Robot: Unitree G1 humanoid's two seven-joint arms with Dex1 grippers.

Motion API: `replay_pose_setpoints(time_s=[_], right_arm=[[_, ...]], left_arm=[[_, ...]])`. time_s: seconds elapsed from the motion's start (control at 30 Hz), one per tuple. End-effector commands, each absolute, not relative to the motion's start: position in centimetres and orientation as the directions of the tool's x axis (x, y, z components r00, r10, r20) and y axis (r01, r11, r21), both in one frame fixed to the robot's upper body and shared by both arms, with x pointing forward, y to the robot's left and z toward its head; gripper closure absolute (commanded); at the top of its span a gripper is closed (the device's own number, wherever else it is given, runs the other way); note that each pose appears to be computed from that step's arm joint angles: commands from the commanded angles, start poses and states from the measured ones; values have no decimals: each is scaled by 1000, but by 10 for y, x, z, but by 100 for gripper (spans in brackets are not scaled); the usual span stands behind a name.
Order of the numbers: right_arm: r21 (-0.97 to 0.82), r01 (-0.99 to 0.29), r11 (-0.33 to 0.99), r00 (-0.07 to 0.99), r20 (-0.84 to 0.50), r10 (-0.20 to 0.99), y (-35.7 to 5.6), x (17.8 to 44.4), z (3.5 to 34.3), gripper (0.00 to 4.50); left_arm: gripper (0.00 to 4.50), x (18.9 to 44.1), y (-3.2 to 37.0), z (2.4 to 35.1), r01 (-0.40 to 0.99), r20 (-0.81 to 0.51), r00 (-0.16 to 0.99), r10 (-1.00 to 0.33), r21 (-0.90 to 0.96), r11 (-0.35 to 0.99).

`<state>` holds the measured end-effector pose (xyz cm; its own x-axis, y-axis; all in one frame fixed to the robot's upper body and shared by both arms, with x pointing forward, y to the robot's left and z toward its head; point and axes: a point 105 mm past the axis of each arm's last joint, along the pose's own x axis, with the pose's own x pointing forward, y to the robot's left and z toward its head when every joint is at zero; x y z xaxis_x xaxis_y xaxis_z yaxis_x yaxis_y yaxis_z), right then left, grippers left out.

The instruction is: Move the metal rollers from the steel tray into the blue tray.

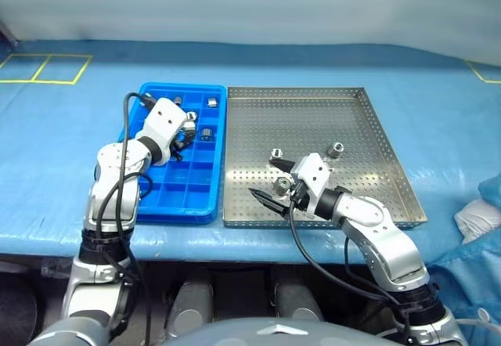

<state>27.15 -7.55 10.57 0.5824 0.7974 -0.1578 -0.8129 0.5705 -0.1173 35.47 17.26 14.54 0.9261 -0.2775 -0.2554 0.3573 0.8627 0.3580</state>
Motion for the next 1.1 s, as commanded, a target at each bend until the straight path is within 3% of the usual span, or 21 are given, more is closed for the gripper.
replay_pose_setpoints(time_s=[0.03,0.27,0.57,0.8,0.87,0.93,1.0,1.1], right_arm=[[-127,-830,543,557,-132,820,-66,270,115,0],[-133,-828,544,559,-141,817,-64,272,115,0],[-143,-811,567,584,-141,799,-68,273,116,0],[-150,-800,581,598,-135,790,-67,275,117,0],[-151,-796,586,603,-134,786,-68,276,117,0],[-154,-789,595,614,-135,778,-70,276,116,0],[-161,-774,612,632,-135,763,-75,278,117,0],[-210,-738,641,673,-161,722,-89,281,119,0]], left_arm=[[265,353,200,162,98,-142,989,-48,370,924],[265,359,213,141,-82,-146,979,139,345,935],[265,359,223,120,-125,-200,956,214,381,916],[33,358,218,116,-125,-208,953,221,395,910],[33,361,211,132,-148,-119,971,206,374,916],[33,365,191,157,-119,3,992,124,293,949],[33,365,141,181,111,100,986,-130,176,978],[33,353,65,189,529,105,832,-545,141,836]])
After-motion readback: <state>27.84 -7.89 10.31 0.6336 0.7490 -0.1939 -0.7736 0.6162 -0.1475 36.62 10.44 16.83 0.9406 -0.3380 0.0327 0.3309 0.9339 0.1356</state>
